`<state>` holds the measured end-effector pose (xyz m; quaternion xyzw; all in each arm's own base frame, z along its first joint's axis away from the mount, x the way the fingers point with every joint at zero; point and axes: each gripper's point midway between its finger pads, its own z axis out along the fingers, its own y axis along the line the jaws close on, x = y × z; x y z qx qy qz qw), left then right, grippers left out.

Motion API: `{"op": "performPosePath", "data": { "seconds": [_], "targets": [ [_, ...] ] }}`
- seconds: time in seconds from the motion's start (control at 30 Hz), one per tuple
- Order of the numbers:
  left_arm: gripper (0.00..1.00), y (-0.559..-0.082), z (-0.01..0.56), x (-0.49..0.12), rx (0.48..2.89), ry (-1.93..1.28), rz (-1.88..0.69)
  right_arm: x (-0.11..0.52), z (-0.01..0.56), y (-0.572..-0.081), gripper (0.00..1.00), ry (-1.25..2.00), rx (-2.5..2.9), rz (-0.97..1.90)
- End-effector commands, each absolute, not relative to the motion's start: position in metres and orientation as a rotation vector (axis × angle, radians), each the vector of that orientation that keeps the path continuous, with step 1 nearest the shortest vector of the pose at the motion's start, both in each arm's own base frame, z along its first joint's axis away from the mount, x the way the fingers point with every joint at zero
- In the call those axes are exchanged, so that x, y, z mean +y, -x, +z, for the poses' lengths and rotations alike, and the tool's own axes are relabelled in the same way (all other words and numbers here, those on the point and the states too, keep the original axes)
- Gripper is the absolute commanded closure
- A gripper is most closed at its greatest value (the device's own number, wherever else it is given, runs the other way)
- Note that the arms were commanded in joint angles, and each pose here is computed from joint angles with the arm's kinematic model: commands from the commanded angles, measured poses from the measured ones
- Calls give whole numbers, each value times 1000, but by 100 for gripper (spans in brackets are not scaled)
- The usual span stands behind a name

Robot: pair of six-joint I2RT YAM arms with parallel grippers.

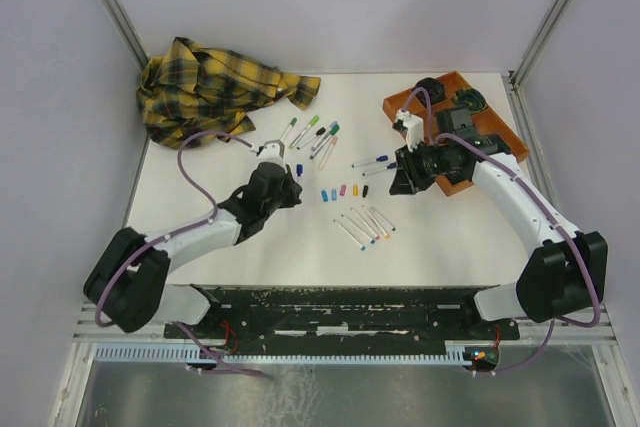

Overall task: Open the pen caps
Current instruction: Pick up the pen from the center of the board.

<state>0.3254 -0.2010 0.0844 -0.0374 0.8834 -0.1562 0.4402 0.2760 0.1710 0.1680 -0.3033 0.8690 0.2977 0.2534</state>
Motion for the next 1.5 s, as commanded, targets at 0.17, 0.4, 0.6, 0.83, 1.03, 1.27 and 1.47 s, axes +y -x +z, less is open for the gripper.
{"op": "performPosePath", "data": {
  "seconds": [0.17,0.4,0.6,0.83,1.03,1.27,1.47],
  "targets": [
    [97,-275,219,-280,1646,-5,-1127,220,222,-259,65,812,2034,1258],
    [97,-241,266,-304,1405,-4,-1304,237,249,-256,54,651,1749,1453],
    [97,-232,285,-307,1258,41,-1342,241,266,-250,51,660,1642,1512],
    [97,-231,293,-315,1195,47,-1345,252,275,-234,50,715,1577,1576],
    [97,-230,300,-316,1154,47,-1348,264,272,-221,50,793,1567,1599],
    [97,-227,304,-317,1139,36,-1358,273,257,-215,50,852,1622,1569],
    [97,-224,305,-322,1135,20,-1380,276,255,-214,50,858,1630,1569]
  ]
}}
